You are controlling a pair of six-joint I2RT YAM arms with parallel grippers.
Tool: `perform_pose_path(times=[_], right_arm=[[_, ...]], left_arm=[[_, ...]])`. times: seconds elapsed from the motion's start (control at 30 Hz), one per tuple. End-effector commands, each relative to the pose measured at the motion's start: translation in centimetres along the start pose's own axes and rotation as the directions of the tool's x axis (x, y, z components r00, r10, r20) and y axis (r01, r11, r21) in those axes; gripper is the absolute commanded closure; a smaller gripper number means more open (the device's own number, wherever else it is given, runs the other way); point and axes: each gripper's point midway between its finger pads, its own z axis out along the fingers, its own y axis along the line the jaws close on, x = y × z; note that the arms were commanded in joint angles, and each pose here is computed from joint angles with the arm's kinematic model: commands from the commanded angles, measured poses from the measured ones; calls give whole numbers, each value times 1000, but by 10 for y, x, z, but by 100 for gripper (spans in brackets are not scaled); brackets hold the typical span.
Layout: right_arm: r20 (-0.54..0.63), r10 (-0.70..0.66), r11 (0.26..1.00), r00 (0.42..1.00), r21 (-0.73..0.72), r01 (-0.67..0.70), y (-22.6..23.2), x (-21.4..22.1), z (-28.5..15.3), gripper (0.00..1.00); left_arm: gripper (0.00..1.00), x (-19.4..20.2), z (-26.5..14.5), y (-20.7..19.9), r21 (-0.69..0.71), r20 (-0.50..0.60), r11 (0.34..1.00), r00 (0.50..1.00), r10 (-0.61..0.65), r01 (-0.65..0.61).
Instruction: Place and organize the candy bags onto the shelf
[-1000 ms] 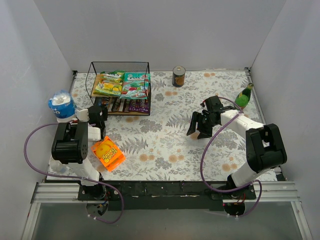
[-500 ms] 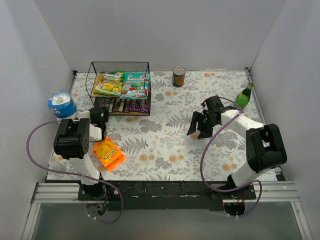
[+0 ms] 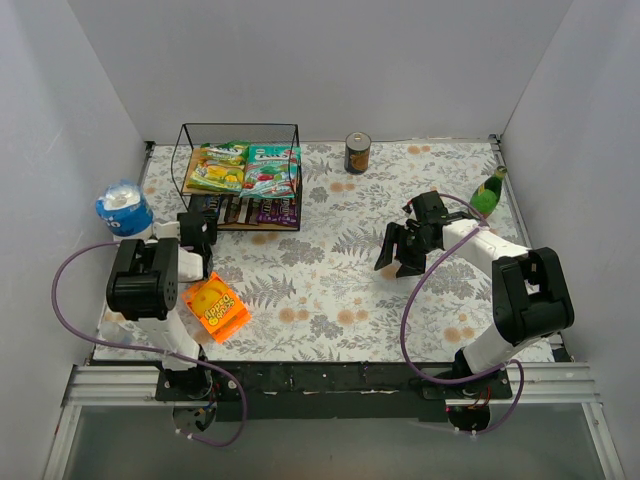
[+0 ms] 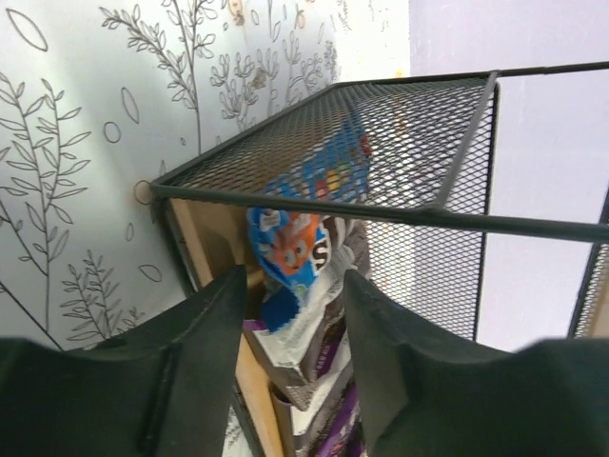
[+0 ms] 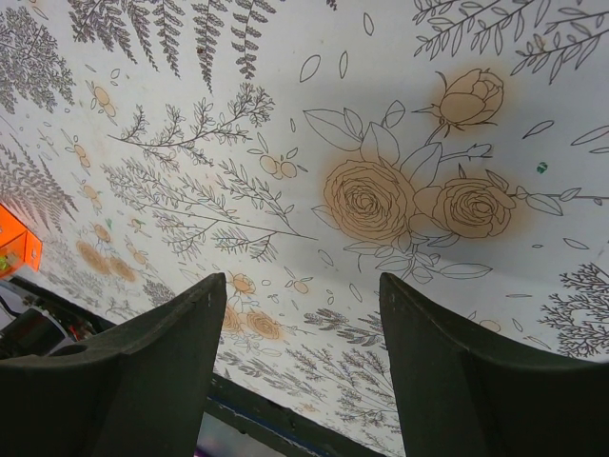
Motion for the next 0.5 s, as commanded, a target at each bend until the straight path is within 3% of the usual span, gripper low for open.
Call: perform_pose_path(times=[0.0,0.13,0.33,0.47], right_arm=[[25,-21,999,999,-30,21,7,-7,-6,28],[29,-15,1000,999,-26,16,6,-7,-6,27],[56,-5,999,998,-37,7,8,-10,-11,27],[66,-7,999,998,-32,10,8,-12,-13,27]], left_arm=[[52,-29,-11,-65,64,-15,647,649,-760,760],[45,-31,-20,-76,63,-18,682,684,-729,729],[38,-19,-47,-78,-26,6,695,695,-719,719],[32,-7,-69,-69,-130,46,740,750,-660,659]])
